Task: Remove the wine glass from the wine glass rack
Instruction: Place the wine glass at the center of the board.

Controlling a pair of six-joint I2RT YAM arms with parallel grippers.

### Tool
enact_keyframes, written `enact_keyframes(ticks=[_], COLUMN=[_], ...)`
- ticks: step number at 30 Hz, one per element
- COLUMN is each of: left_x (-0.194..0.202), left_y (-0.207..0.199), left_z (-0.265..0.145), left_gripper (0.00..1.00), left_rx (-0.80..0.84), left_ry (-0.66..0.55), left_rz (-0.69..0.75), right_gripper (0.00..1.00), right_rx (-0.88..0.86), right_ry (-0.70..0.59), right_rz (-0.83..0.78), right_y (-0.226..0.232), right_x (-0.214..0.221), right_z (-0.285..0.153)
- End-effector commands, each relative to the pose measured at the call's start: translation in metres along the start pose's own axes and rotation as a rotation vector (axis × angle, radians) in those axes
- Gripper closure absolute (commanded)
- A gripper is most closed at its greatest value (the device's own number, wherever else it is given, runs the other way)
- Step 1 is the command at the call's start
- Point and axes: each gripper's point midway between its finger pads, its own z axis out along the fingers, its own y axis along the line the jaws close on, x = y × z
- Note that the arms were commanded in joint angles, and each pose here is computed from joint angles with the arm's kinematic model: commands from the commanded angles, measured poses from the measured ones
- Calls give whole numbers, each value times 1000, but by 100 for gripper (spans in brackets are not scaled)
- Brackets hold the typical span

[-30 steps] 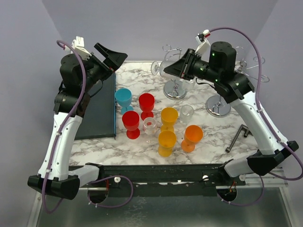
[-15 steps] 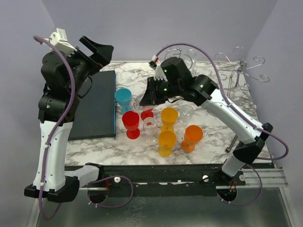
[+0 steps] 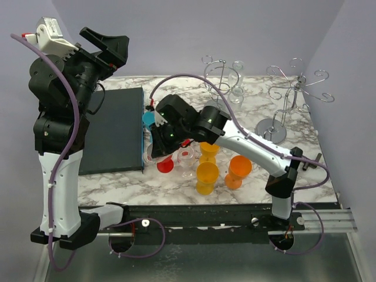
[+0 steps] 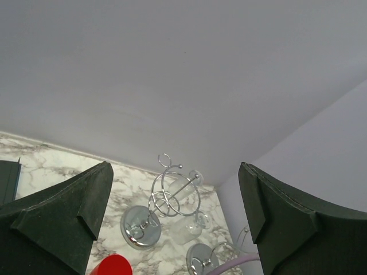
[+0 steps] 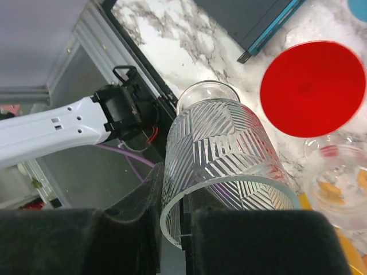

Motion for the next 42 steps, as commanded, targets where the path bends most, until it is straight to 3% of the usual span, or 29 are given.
enact_keyframes(ticks=[1,18,37,42], left_x=[-3,-5,5,6], left_y=[8,21,31,32], left_z=[0,-5,0,2], left_gripper=[1,1,1,1], left_rx=[-42,-96,-120,-121], left_ry=[-7,-26,-9,-6], left_rz=[30,78,87,85], right_gripper=[100,99,99,83], right_rx=[36,219,320,318], right_ry=[70,342,397,396], right_rz=[-53,-139,-174,-183], right_y=[2,-33,-57,-53], right_x=[18,108,139,140], right_z=[22,119,150,149])
